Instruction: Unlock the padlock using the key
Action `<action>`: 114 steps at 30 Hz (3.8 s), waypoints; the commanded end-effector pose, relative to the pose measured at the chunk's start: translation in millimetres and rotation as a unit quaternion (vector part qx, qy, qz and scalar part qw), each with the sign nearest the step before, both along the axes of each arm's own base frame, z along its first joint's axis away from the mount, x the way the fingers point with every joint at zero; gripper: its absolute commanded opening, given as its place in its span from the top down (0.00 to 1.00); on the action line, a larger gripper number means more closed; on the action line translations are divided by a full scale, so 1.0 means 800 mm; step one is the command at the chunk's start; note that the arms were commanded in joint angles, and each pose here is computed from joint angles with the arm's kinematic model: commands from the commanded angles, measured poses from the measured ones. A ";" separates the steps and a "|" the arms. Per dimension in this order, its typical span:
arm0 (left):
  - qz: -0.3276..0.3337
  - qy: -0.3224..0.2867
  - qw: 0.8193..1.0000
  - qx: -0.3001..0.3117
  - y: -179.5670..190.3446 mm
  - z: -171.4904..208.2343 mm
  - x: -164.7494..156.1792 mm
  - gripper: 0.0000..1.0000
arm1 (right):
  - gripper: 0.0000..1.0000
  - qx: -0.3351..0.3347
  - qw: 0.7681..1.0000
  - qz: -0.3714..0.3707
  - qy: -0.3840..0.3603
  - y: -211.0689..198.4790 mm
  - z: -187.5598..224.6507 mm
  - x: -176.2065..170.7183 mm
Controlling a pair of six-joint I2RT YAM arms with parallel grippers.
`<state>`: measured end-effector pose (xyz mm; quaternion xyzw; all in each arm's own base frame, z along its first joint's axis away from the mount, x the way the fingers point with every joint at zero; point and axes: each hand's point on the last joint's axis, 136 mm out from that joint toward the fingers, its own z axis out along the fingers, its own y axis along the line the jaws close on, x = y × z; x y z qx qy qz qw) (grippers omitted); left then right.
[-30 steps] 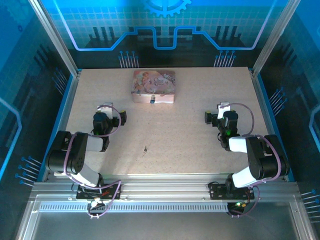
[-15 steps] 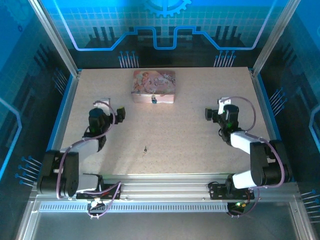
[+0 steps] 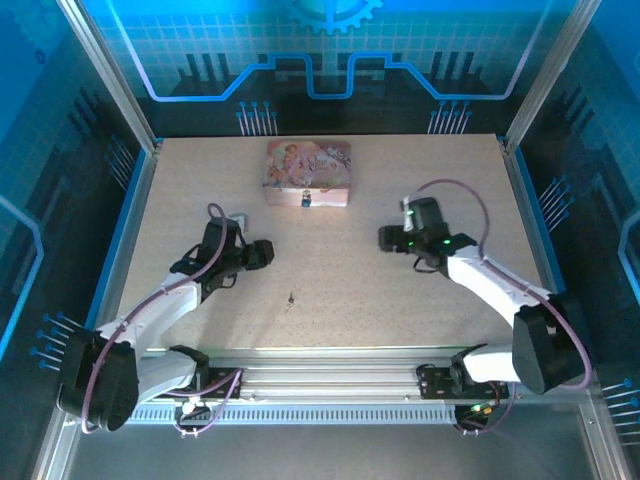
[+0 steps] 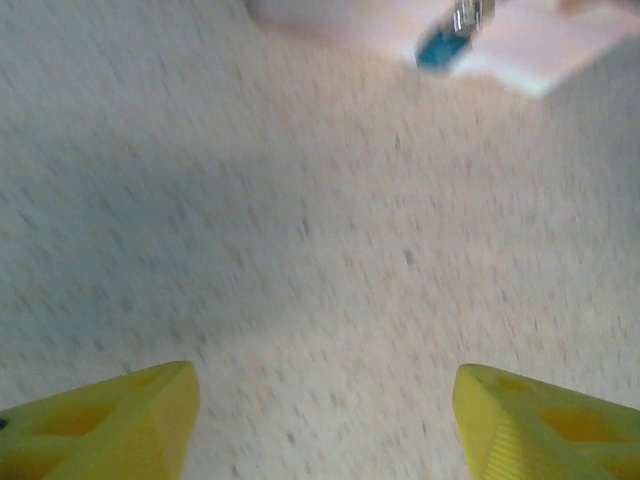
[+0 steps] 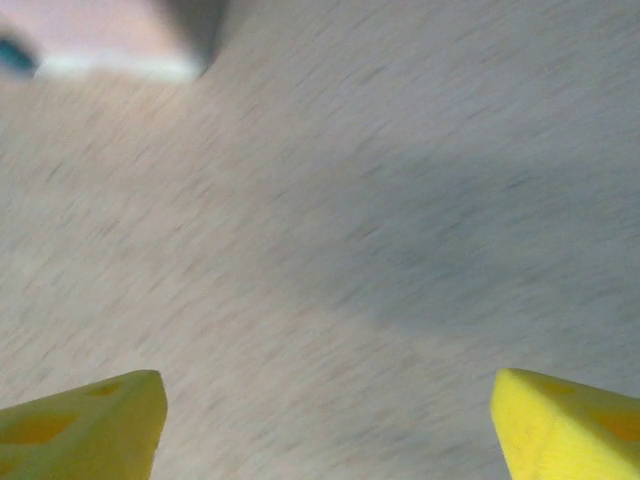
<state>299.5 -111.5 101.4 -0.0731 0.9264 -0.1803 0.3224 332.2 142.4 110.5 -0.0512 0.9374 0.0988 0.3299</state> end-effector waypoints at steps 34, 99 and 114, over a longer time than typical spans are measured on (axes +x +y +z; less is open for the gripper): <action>0.063 0.099 0.992 -0.051 0.015 -0.057 -0.116 0.43 | 0.59 -0.075 0.966 0.094 0.230 0.312 -0.099 -0.168; 0.058 0.080 0.994 -0.034 0.027 -0.062 -0.128 0.35 | 0.77 -0.127 0.951 0.096 0.265 0.320 -0.142 -0.137; 0.059 0.080 0.994 -0.034 0.028 -0.062 -0.128 0.34 | 0.88 -0.119 0.957 0.112 0.238 0.330 -0.127 -0.115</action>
